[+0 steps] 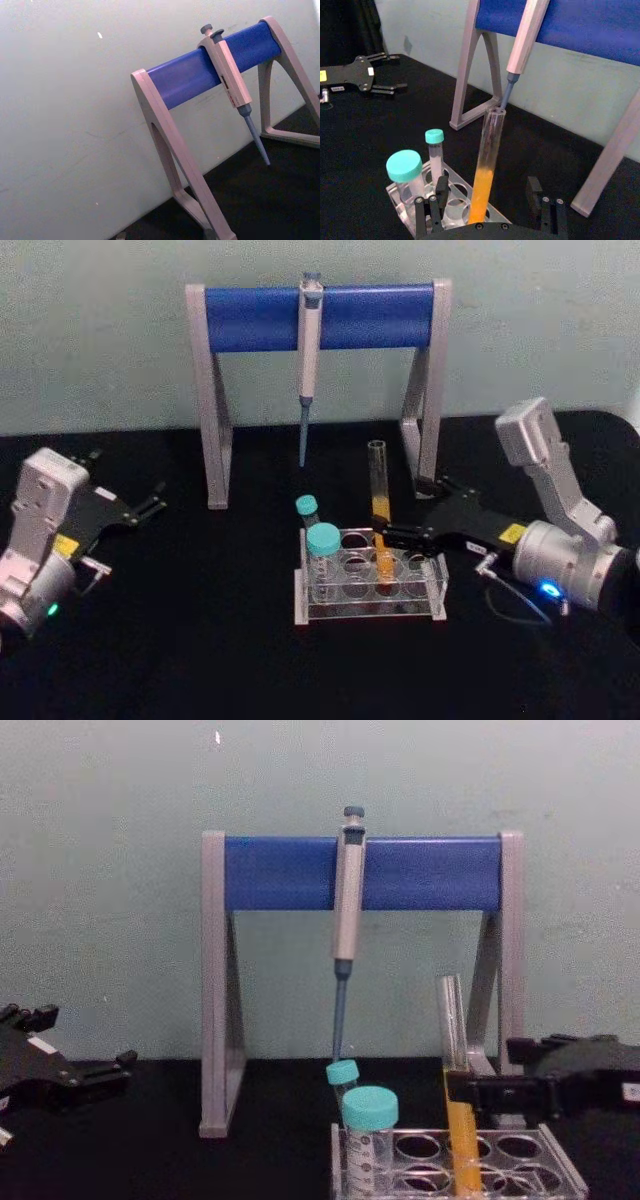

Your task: Pick up the test tube from the test tube rack, shake it, then place it back into the test tube rack.

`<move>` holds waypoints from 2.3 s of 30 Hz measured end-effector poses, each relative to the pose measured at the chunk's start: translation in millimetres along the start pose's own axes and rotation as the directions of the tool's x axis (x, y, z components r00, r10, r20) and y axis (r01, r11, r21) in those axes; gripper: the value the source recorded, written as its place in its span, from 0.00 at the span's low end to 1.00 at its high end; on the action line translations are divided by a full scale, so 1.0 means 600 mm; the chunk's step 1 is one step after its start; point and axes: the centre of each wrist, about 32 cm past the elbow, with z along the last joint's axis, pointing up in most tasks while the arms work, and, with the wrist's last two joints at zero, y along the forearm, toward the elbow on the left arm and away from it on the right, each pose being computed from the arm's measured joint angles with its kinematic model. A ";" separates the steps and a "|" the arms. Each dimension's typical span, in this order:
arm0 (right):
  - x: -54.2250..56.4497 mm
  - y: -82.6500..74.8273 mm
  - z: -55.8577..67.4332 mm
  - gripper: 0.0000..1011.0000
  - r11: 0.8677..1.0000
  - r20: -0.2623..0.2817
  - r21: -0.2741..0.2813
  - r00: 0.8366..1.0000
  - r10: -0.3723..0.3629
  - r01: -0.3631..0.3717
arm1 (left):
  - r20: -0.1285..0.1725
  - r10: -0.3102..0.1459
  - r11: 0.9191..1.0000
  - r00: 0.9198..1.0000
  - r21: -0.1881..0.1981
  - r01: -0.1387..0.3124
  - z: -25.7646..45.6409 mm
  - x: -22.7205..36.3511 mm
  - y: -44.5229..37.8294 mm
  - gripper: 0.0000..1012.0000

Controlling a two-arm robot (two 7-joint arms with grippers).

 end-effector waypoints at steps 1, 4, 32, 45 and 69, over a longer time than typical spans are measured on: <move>0.000 0.000 0.000 0.99 1.000 0.000 0.000 1.000 0.000 0.000 | 0.000 0.000 1.000 1.000 0.000 0.000 0.000 0.0000 0.000 0.99; 0.001 0.012 0.006 0.99 1.000 -0.002 -0.003 1.000 0.001 -0.001 | 0.000 0.000 1.000 1.000 0.000 0.000 0.000 0.0000 0.000 0.99; -0.003 0.066 0.007 0.99 1.000 -0.028 -0.023 0.999 -0.015 0.014 | 0.000 0.000 1.000 1.000 0.000 0.000 0.000 0.0000 0.000 0.99; -0.003 0.065 0.007 0.98 1.000 -0.028 -0.022 0.999 -0.015 0.014 | 0.000 0.000 1.000 1.000 0.000 0.000 0.000 0.0000 0.000 0.99; -0.003 0.065 0.007 0.28 1.000 -0.029 -0.020 0.999 -0.015 0.015 | 0.000 0.000 1.000 1.000 0.000 0.000 0.000 0.0000 0.000 0.99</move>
